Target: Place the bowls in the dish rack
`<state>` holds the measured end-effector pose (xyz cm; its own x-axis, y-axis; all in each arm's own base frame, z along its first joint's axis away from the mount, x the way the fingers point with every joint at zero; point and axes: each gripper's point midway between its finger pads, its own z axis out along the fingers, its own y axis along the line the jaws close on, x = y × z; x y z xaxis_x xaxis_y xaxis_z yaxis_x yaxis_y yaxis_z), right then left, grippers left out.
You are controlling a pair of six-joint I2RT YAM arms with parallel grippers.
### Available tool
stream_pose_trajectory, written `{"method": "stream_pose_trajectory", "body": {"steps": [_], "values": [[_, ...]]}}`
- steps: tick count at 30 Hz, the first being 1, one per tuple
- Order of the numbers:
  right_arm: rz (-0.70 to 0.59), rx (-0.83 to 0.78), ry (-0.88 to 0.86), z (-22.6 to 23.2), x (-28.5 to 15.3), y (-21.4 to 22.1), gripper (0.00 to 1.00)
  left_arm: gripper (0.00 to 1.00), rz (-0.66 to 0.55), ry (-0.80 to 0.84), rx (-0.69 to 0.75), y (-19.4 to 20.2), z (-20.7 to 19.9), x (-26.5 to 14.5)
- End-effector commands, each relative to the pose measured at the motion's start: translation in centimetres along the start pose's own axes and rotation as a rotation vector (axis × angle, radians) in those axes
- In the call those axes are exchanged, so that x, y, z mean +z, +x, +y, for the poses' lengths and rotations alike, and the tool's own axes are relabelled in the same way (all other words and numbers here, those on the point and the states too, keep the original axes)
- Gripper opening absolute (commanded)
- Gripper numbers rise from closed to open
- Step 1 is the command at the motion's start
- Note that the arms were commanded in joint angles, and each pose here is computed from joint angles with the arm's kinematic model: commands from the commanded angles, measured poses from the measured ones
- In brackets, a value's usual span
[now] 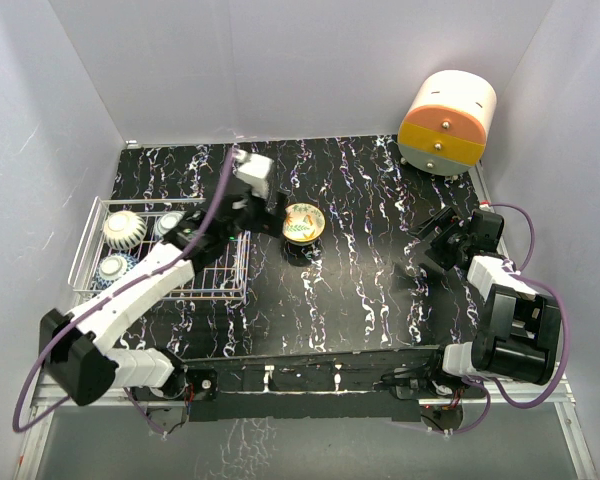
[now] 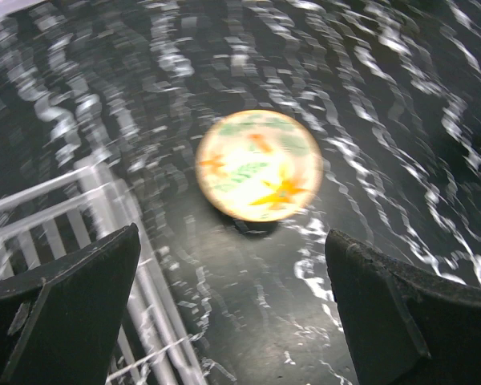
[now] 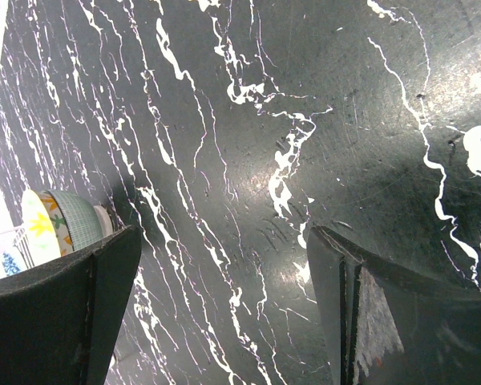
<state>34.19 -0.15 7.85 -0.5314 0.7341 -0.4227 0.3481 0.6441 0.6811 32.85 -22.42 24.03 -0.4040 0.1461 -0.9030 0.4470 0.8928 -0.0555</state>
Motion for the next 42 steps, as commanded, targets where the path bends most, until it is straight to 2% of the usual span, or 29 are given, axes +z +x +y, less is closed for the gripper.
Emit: {"method": "stream_pose_trajectory", "body": {"steps": [1, 7, 17, 25, 29, 33, 42], "values": [[-0.051, -0.053, -0.027, 1.3, -0.5, -1.7, 0.87, 0.97, 0.003, 0.253, 0.229, -0.2, -7.6, 1.9], [-0.047, -0.052, -0.025, 1.2, -0.5, -1.5, 0.87, 0.95, 0.078, 0.363, 0.268, 2.4, -10.8, 5.5], [-0.045, -0.053, -0.022, 1.1, -0.4, -1.5, 0.87, 0.93, 0.189, 0.341, 0.332, 6.6, -11.1, 10.9], [-0.041, -0.052, -0.019, 0.9, -0.2, -1.4, 0.87, 0.93, 0.203, 0.211, 0.352, 7.4, -9.2, 13.3], [-0.039, -0.048, -0.018, 0.8, -0.1, -1.4, 0.87, 0.90, 0.221, 0.208, 0.368, 8.1, -9.2, 14.0], [-0.042, -0.049, -0.017, 0.8, -0.2, -1.4, 0.87, 0.83, 0.237, 0.194, 0.369, 8.9, -8.9, 14.9], [-0.044, -0.051, -0.017, 0.9, -0.2, -1.5, 0.87, 0.79, 0.241, 0.186, 0.347, 9.5, -8.5, 15.7]]}}
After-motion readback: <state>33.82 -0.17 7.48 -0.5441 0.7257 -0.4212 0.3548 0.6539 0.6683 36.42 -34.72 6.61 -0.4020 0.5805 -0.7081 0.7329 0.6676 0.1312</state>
